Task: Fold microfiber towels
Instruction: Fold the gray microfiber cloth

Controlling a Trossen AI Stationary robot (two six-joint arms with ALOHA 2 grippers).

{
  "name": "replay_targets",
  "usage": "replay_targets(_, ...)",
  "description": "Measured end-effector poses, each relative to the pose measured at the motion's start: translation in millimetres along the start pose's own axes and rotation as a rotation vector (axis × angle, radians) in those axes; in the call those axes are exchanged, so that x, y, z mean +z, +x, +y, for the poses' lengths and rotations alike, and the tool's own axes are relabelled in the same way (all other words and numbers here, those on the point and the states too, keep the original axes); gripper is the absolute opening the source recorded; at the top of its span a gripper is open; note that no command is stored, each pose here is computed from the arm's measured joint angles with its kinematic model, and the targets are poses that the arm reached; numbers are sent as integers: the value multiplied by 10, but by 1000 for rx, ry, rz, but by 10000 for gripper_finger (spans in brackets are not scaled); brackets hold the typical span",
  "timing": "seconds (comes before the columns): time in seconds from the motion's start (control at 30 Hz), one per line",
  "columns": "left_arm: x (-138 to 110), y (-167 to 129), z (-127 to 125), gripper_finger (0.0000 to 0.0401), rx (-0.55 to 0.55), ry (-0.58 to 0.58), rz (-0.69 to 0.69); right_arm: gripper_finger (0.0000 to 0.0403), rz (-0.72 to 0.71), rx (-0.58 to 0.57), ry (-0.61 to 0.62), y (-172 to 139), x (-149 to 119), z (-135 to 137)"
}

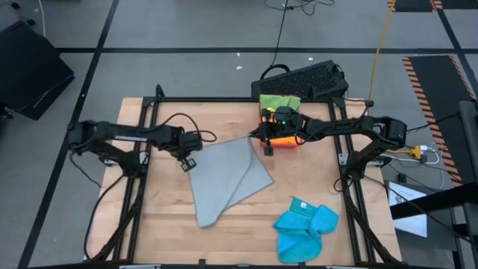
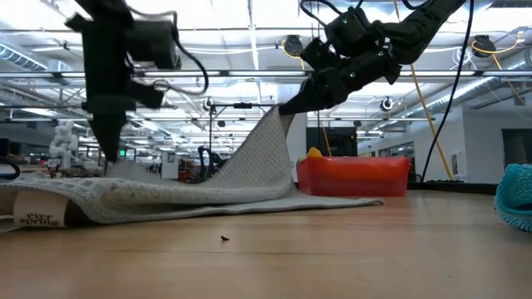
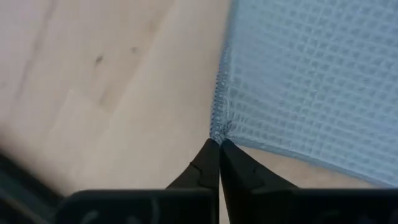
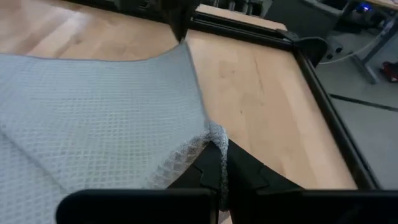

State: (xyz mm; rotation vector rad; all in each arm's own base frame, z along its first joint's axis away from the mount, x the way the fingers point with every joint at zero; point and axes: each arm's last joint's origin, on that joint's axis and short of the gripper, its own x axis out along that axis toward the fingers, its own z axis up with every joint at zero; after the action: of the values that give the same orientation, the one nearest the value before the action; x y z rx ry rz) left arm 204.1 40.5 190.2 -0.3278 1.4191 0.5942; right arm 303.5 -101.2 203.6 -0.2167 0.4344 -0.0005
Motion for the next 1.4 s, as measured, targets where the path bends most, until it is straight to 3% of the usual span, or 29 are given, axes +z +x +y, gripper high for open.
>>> replay_targets(0.23,-157,-453,-85,5,126,-80,-72,4,-27,-45,-122,-24,5,-98)
replay_targets(0.47,-306,-836,-74,5,295,-216,-203,4,-127,-155,-143,-102,49,-335)
replay_targets(0.77,-388,-949,-110,5,295,-249,-287,4,-131,-174,-136,-111,-24,-459)
replay_targets(0.9,-455,-965,-234,5,207,-238,-275,4,-88,-159,-114,-5,-158,-469)
replay_targets(1.03,-548,-1004,-481,5,24,-170,-279,4,-78,-121,-109,69,-168,-372)
replay_targets(1.23,-752,-1219,-863,5,-264,-56,-358,4,-112,-38,-133,-26,147,7)
replay_targets(1.4,-912,-1510,-1068,3,-361,-9,-473,4,-119,-81,-140,-304,528,520)
